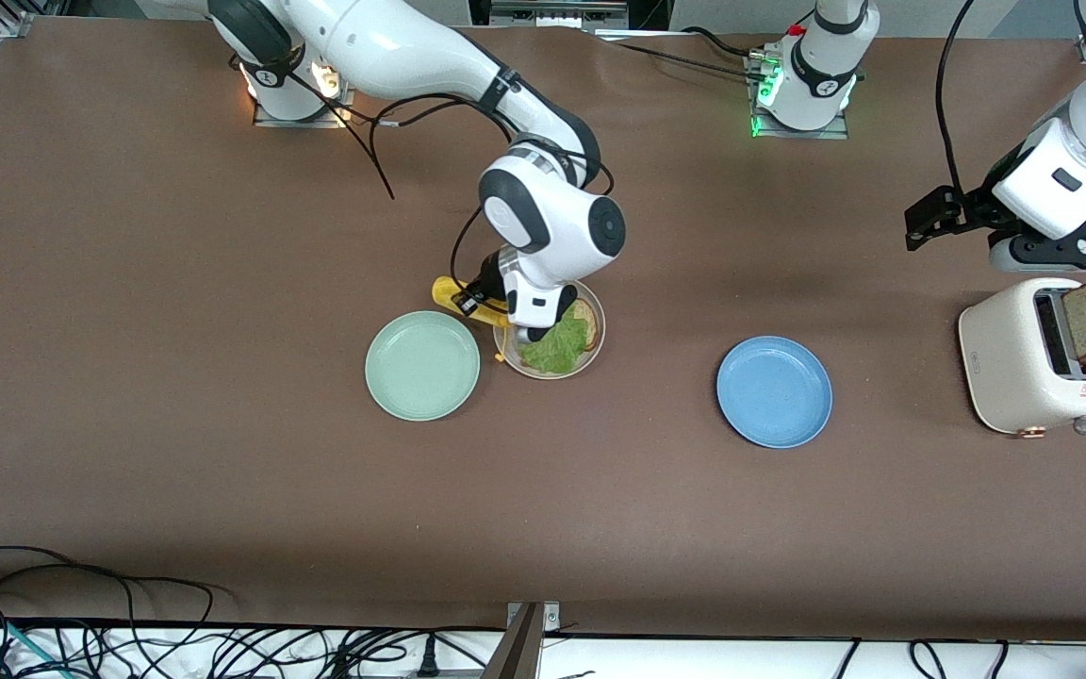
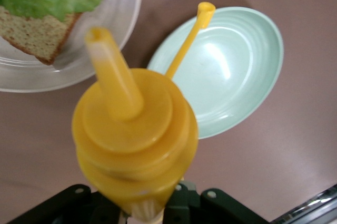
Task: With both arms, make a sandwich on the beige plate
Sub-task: 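Return the bottle beside the green plate while the left gripper reaches toaster, then lower the bottle to the table while the left gripper grasps the toast, then release the bottle and retract the right gripper while the left gripper lifts toast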
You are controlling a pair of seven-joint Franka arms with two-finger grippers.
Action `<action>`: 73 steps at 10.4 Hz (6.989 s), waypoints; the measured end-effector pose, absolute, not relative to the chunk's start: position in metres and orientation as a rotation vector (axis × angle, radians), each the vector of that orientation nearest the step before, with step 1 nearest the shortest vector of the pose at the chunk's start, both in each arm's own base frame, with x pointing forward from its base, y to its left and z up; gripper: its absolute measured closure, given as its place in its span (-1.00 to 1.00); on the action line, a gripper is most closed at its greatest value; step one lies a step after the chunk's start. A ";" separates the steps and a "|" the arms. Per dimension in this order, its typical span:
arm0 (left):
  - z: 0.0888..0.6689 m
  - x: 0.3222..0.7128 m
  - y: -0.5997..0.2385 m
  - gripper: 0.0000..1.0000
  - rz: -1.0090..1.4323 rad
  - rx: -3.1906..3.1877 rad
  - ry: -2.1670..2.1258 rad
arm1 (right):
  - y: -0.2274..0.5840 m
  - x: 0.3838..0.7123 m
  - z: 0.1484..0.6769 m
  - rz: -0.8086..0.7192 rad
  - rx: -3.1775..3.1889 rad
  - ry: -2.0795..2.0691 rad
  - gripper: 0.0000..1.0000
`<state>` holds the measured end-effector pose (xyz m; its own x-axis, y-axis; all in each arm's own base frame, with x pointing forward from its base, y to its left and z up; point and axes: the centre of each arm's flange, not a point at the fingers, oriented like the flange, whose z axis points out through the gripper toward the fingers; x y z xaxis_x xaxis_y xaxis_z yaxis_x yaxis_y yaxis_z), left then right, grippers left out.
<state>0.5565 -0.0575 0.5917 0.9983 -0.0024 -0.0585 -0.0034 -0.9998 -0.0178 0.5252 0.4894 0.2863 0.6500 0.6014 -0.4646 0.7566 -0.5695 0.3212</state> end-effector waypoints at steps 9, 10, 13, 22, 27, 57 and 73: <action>0.560 0.571 0.023 -1.00 0.193 -3.095 -0.190 | 0.361 0.585 0.391 -0.326 2.717 1.132 0.59; 0.552 0.571 0.063 -1.00 0.217 -3.095 -0.252 | 0.333 0.594 0.397 -0.297 2.752 1.160 0.59; 0.504 0.561 0.193 -1.00 0.325 -3.124 -0.244 | 0.255 0.616 0.406 -0.179 2.867 1.223 0.59; 0.407 0.590 0.264 -1.00 0.398 -2.927 0.047 | 0.124 0.638 0.339 0.285 3.046 1.235 0.59; 0.390 0.588 0.277 -1.00 0.397 -2.985 0.005 | 0.100 0.615 0.287 0.388 3.148 1.200 0.59; 0.399 0.574 0.284 0.82 0.397 -3.101 -0.106 | 0.068 0.595 0.276 0.155 3.449 1.029 -1.00; 0.513 0.605 0.098 0.82 0.424 -3.572 -0.390 | -0.023 0.598 0.512 -0.186 3.157 0.125 -1.00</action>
<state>0.6054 0.0980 0.5131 0.9521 0.1474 -0.2681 0.2549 -0.8667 0.4288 0.5983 -0.0226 0.5117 0.9900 0.0802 -0.1163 0.0775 -0.9966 -0.0280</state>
